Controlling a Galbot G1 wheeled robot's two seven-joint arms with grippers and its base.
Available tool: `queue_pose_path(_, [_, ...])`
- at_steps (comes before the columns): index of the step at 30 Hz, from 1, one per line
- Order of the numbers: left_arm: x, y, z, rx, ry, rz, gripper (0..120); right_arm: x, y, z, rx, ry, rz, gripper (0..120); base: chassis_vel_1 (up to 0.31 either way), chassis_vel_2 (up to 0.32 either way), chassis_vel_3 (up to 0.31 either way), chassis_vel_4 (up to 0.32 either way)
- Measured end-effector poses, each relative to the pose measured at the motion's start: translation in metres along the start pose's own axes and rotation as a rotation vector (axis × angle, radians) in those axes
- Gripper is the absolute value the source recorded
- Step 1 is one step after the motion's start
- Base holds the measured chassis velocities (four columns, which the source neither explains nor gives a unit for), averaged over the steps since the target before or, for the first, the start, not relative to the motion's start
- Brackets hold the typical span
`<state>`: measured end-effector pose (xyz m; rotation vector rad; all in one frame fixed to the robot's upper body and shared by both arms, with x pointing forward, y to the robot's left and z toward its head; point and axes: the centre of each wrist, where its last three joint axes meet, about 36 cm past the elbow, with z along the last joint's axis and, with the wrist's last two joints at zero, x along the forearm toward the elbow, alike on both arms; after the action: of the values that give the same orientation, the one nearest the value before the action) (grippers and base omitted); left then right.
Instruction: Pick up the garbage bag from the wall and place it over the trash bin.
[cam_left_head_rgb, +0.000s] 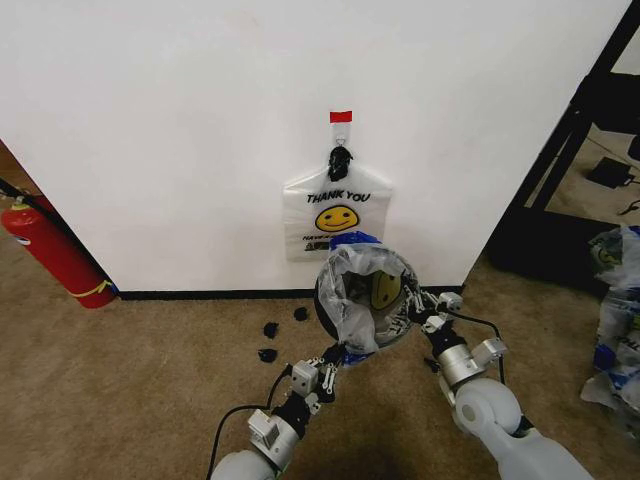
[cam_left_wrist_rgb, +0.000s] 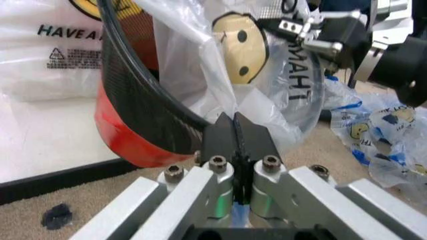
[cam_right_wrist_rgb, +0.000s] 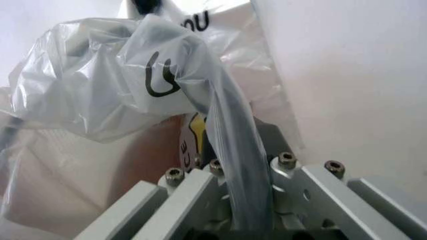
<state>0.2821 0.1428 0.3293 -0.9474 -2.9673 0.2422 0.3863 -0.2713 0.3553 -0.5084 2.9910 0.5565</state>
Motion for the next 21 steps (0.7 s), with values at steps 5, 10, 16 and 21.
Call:
queue_pose_path(5, [0.002, 0.003, -0.001, -0.003, -0.001, -0.007, 0, 0.002, -0.01, 0.003, 0.023, 0.016, 0.019, 1, 0.0, 0.0, 0.0, 0.0])
queue_pose_path(10, [0.005, 0.014, -0.001, -0.01, -0.001, -0.031, 0, 0.006, -0.018, -0.001, 0.026, 0.046, 0.023, 1, 0.0, 0.0, 0.0, 0.0])
queue_pose_path(16, [0.005, 0.022, 0.003, -0.015, 0.006, -0.048, 0, 0.01, -0.019, -0.011, -0.031, 0.075, -0.005, 1, 0.0, 0.0, 0.0, 0.0])
queue_pose_path(21, [0.007, 0.028, 0.008, -0.021, 0.014, -0.058, 0, 0.016, -0.024, -0.02, -0.055, 0.095, -0.066, 1, 0.0, 0.0, 0.0, 0.0])
